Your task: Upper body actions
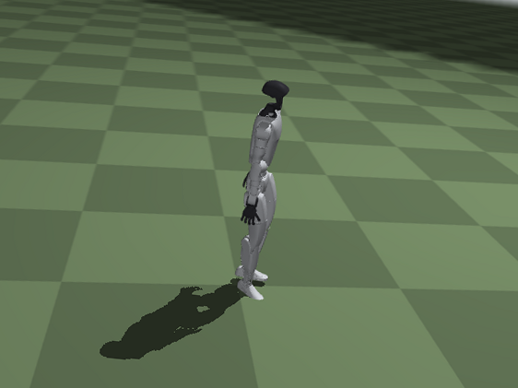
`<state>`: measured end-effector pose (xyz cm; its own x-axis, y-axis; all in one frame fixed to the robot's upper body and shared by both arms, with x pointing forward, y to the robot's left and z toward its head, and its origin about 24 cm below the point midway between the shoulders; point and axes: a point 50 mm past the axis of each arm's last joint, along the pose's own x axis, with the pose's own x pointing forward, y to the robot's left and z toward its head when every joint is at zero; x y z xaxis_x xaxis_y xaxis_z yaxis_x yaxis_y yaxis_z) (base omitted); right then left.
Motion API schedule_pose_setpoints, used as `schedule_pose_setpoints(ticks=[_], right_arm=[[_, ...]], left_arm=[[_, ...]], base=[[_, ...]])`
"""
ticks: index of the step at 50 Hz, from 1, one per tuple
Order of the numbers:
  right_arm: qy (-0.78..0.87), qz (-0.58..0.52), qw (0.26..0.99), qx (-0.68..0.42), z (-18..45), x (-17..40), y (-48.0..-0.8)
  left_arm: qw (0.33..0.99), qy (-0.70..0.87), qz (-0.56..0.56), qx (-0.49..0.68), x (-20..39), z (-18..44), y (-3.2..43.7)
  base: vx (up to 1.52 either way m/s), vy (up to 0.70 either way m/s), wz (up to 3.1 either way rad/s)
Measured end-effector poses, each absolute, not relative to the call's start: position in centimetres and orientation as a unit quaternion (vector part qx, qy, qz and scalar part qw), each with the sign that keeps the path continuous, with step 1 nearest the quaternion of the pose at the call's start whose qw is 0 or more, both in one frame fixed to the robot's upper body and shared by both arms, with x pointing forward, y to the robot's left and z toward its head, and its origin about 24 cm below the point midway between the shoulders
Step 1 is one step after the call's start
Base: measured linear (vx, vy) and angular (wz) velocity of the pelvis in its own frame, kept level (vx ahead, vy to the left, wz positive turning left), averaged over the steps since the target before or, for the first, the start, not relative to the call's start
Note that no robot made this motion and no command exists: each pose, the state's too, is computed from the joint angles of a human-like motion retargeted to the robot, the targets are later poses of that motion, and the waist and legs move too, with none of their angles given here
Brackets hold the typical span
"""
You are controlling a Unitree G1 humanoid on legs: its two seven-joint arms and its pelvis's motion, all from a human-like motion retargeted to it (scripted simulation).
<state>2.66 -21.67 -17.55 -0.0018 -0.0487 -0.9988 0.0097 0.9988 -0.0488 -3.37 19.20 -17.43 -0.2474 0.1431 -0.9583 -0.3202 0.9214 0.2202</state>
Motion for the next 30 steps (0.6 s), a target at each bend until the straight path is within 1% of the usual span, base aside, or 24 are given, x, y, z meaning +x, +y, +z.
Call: schedule_pose_setpoints(ticks=[3,6,10,15,18,24,30], right_arm=[[0.742,-0.033,0.669,0.016,-17.7,-0.7,-20.8],[0.774,-0.023,0.632,0.027,-17.5,-3.2,-20.1],[0.789,-0.007,0.613,0.044,-17.3,-4.9,-19.4],[0.791,0.011,0.612,0.014,-17.4,-4.8,-19.6],[0.779,0.016,0.627,-0.011,-17.5,-3.7,-19.9],[0.747,0.01,0.664,-0.026,-17.8,-1.3,-20.0],[0.741,0.012,0.671,-0.023,-17.8,-0.6,-19.8]], left_arm=[[0.593,0.781,0.191,-0.043,-4.2,-17.3,18.8],[0.584,0.786,0.192,-0.068,-4.9,-17.3,18.0],[0.599,0.774,0.186,-0.086,-4.2,-17.5,17.4],[0.633,0.758,0.135,-0.083,-2.2,-17.8,17.1],[0.648,0.746,0.112,-0.104,-1.7,-17.9,16.6],[0.649,0.746,0.106,-0.108,-1.9,-17.9,16.3],[0.653,0.746,0.093,-0.095,-1.6,-17.9,16.4]], base=[[0.04,-0.01,0.15],[0.1,-0.01,0.49],[0.02,0.01,0.18],[-0.01,0.04,-0.3],[-0.01,0.05,-0.37],[0.0,0.02,-0.12],[0.06,0.03,-0.08]])
